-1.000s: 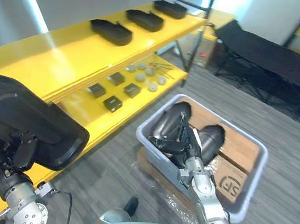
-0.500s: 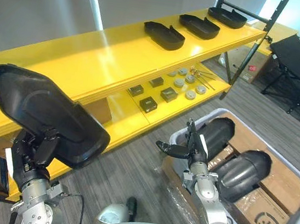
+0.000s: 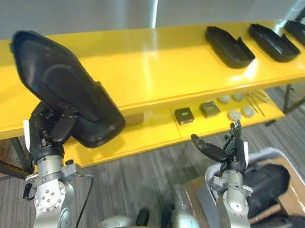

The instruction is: Walk over and take three plastic housings, then place them on the shelf

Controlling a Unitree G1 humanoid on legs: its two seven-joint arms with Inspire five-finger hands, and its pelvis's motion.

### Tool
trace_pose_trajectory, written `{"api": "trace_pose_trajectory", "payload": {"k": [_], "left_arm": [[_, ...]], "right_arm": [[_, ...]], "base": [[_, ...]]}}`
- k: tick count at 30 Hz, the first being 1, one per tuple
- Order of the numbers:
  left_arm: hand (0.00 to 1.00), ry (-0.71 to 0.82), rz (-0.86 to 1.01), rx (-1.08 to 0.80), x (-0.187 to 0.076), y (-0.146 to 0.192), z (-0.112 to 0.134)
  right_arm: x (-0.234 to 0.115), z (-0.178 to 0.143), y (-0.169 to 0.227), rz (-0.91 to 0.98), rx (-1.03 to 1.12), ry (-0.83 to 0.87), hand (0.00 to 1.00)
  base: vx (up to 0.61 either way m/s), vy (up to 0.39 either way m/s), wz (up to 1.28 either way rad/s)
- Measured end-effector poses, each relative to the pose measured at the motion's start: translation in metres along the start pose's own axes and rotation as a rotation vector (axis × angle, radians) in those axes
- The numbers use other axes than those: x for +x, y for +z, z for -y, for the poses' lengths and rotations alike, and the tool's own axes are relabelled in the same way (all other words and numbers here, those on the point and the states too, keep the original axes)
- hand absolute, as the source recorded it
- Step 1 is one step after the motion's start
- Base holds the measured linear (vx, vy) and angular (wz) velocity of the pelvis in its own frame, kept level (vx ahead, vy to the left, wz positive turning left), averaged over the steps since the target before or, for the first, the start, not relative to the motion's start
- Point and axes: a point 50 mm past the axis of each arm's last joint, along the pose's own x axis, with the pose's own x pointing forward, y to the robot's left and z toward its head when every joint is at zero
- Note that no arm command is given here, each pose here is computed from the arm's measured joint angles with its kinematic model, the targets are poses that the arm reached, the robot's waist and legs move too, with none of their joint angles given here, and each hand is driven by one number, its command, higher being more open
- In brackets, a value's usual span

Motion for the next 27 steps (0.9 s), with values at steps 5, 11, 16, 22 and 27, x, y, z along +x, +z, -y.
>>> {"api": "trace_pose_trajectory", "payload": {"k": [5, 11, 16, 22, 27], "left_arm": [[0.0, -0.031, 0.001, 0.029, -0.003, 0.001, 0.0], [0.0, 0.008, -0.006, 0.032, -0.004, 0.0, -0.004], [0.0, -0.037, 0.024, 0.018, 0.001, 0.004, 0.004], [0.0, -0.201, 0.117, -0.026, 0.012, 0.022, 0.03], [0.0, -0.328, 0.205, -0.091, 0.024, 0.047, 0.016]], "right_arm": [[0.009, 0.003, 0.012, 0.073, -0.028, 0.016, 1.0], [0.002, 0.019, 0.02, 0.119, -0.002, -0.006, 1.0], [0.021, 0.032, 0.052, 0.297, 0.014, -0.121, 1.0], [0.022, 0.028, 0.1, 0.585, -0.068, -0.177, 1.0], [0.003, 0.066, 0.122, 0.685, -0.107, -0.323, 1.0]], "base": [[0.3, -0.082, 0.53], [0.25, -0.08, 0.09], [0.2, 0.129, -0.54], [0.21, 0.321, -0.27], [0.08, 0.069, -0.07]]}}
